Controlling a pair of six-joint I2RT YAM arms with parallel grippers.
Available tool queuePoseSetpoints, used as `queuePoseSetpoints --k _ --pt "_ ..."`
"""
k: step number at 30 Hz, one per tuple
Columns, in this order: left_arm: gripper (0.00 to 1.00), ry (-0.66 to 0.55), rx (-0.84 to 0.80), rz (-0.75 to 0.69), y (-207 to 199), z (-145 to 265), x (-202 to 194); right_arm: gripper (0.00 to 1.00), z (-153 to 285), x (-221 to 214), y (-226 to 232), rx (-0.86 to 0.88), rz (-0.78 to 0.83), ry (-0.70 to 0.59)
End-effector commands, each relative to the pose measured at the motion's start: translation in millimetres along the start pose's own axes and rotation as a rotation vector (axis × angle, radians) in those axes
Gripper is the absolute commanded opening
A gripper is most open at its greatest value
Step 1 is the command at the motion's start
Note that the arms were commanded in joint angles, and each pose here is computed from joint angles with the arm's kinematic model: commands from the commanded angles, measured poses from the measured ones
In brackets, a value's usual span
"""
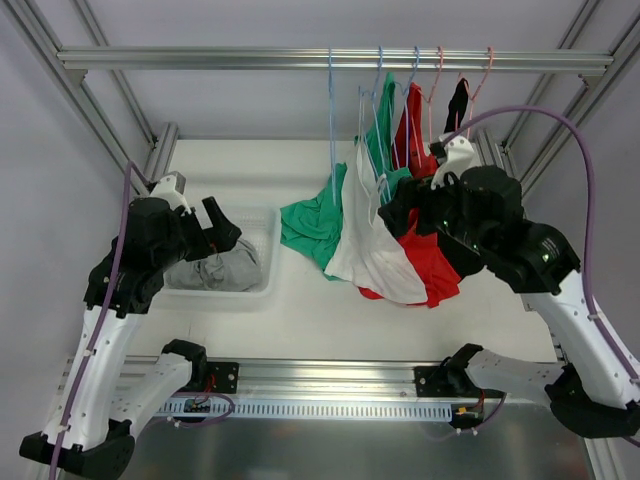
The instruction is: Remove the tank top from the hanger
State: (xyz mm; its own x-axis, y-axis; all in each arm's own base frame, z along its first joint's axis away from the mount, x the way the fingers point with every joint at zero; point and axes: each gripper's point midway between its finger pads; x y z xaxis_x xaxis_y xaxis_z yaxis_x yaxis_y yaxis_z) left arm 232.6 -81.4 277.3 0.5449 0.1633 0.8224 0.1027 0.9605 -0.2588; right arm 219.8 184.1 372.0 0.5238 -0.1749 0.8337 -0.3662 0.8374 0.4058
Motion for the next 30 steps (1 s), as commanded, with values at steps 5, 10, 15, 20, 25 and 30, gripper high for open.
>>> queuePoseSetpoints --k 5,10,15,20,25,30 --pt "0.99 0.064 -0.179 -0.222 -18 44 -26 0.66 -14 81 4 -0.131 0.162 -0.129" --pt "0.99 -0.033 -0.068 -0.207 3 59 -30 0.57 -51 102 0 -0.206 0.188 -0.119" --pt "0.99 -0.075 0.002 -0.167 20 62 -41 0.50 -80 114 -2 -0.214 0.184 -0.108" --pt "0.99 -0.073 0.045 -0.132 30 52 -54 0.41 -104 117 -3 -0.231 0.185 -0.093" --pt "0.99 -0.084 0.053 -0.119 32 50 -54 0.33 -115 114 -9 -0.265 0.164 -0.088" --pt "0.98 -0.073 0.080 -0.100 36 43 -57 0.20 -125 108 -9 -0.267 0.130 -0.072"
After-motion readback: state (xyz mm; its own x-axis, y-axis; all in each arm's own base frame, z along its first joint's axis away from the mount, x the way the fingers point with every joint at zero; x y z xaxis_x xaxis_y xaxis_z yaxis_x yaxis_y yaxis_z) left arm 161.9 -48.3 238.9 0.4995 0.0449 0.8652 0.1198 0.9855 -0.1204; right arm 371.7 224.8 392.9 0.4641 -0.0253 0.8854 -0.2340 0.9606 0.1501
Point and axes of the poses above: each gripper's point midway between its finger pads, its own z axis back along the fingers, its own y axis along the line the jaws close on, x = y × z, and after that the axes turned 12 degrees about -z, right-handed
